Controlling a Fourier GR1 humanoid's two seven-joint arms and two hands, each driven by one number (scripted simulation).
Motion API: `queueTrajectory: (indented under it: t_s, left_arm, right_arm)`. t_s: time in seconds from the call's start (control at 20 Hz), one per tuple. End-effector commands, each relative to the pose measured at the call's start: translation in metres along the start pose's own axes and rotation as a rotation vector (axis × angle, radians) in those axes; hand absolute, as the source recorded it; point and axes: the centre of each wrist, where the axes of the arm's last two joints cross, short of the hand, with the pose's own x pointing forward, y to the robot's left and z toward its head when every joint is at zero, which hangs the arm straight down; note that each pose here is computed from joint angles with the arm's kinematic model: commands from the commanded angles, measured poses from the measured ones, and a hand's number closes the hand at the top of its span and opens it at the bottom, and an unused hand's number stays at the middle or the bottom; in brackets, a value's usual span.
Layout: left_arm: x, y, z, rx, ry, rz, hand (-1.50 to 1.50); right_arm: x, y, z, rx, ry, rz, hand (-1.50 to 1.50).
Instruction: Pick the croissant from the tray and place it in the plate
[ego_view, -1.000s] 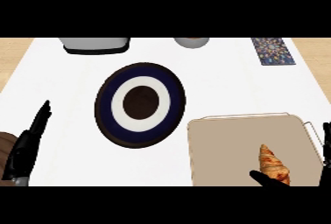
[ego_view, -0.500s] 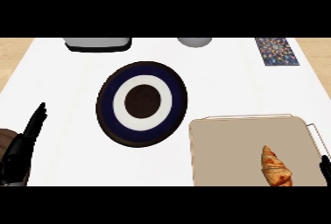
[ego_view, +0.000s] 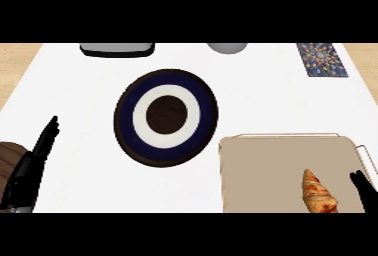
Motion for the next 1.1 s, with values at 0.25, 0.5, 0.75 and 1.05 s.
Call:
queueTrajectory:
  t_s: [0.25,0.5,0.75,1.05]
  left_arm:
    - [-0.005,0.016,0.003,-0.001,0.006,-0.006,0.00]
    - [-0.006,0.008,0.001,0.011,0.000,0.009,0.00]
    - [0.003,-0.003,0.007,0.004,0.007,-0.010,0.00]
    - [-0.012,0.013,0.004,0.017,0.022,0.009,0.00]
  right_arm:
    - [0.033,-0.008,-0.045,0.151,0.161,0.212,-1.50]
    - [0.031,0.006,-0.066,0.269,0.212,0.352,-1.50]
    - [0.006,0.014,-0.082,0.325,0.227,0.360,-1.50]
    - [-0.019,0.021,-0.093,0.387,0.213,0.360,-1.50]
